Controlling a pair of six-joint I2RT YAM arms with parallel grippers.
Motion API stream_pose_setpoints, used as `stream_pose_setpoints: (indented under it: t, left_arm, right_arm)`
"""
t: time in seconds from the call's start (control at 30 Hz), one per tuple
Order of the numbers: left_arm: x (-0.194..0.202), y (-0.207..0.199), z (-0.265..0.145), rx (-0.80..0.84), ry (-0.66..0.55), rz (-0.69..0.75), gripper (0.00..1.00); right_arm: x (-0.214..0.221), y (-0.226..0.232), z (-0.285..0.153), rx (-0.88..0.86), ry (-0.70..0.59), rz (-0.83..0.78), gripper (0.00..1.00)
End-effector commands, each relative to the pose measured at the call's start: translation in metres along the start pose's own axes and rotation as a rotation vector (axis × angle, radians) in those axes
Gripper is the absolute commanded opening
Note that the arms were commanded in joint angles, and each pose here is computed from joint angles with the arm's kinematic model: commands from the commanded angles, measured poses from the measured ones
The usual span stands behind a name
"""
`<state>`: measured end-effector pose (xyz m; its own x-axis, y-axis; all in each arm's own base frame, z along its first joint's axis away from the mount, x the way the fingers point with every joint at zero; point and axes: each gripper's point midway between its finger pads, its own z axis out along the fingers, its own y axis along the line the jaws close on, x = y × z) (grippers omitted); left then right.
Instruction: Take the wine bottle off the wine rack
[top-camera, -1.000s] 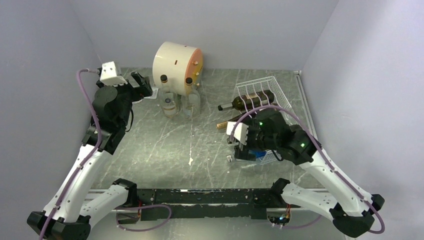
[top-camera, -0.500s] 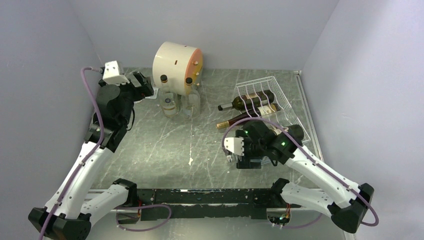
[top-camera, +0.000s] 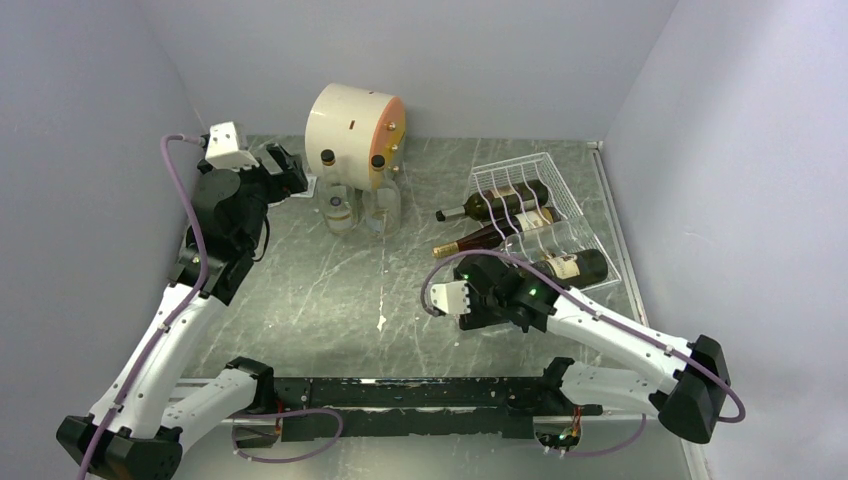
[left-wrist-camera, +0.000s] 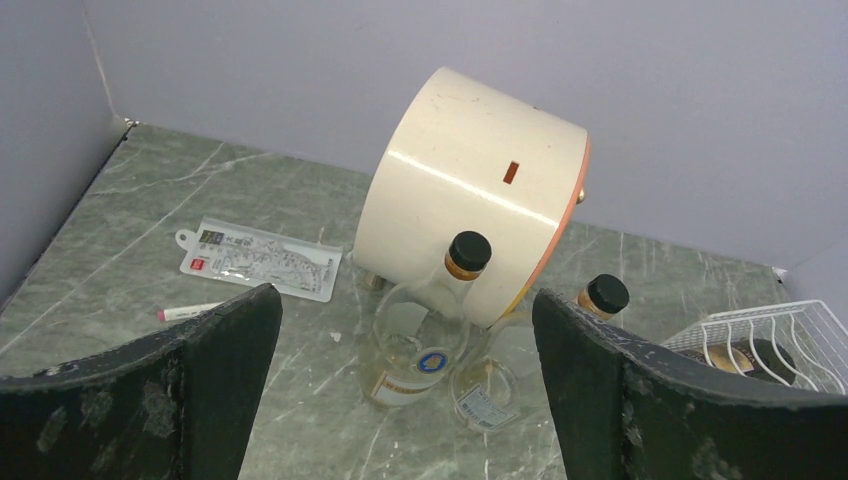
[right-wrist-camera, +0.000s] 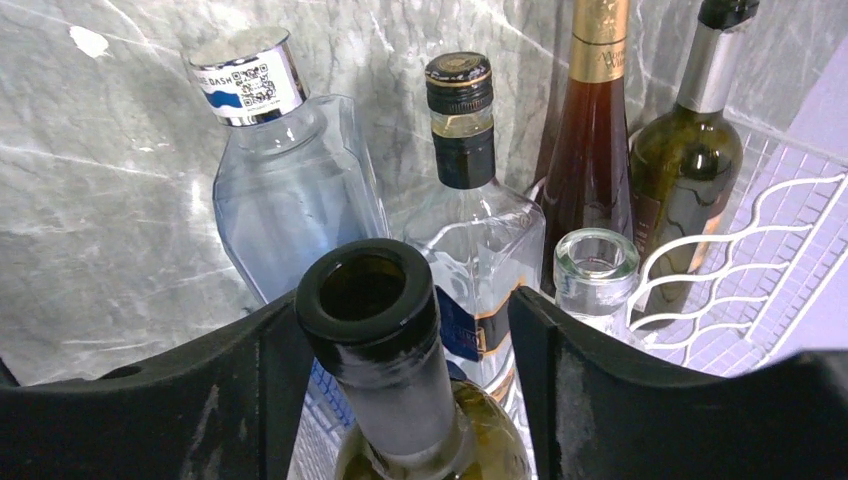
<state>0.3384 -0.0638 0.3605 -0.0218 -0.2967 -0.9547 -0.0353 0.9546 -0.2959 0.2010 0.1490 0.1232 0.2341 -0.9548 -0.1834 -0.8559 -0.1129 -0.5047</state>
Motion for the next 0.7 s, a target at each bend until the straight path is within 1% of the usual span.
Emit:
stream_pose_setpoints:
  t: [0.0, 0.13, 0.33, 0.47, 0.67]
  left_arm:
    - [-0.019, -0.004, -0.005, 0.014, -0.044, -0.03, 0.99]
    - [-0.018, -0.004, -0.004, 0.014, -0.041, -0.028, 0.99]
    - [-0.017, -0.003, -0.003, 0.013, -0.042, -0.026, 0.99]
    - [-0.016, -0.004, -0.003, 0.013, -0.039, -0.024, 0.99]
    - [-0.015, -0.003, -0.001, 0.009, -0.037, -0.023, 0.99]
  right_arm:
    - [0.007, -0.006, 0.002, 0.064, 0.051, -0.054, 0.7]
    - [0.011, -0.007, 0.003, 0.097, 0.074, -0.088, 0.66]
    - [0.014, -0.007, 0.004, 0.125, 0.083, -0.117, 0.56]
    - [0.014, -0.008, -0.001, 0.14, 0.078, -0.118, 0.46]
    - [0.016, -0.013, -0.019, 0.187, 0.052, -0.092, 0.29]
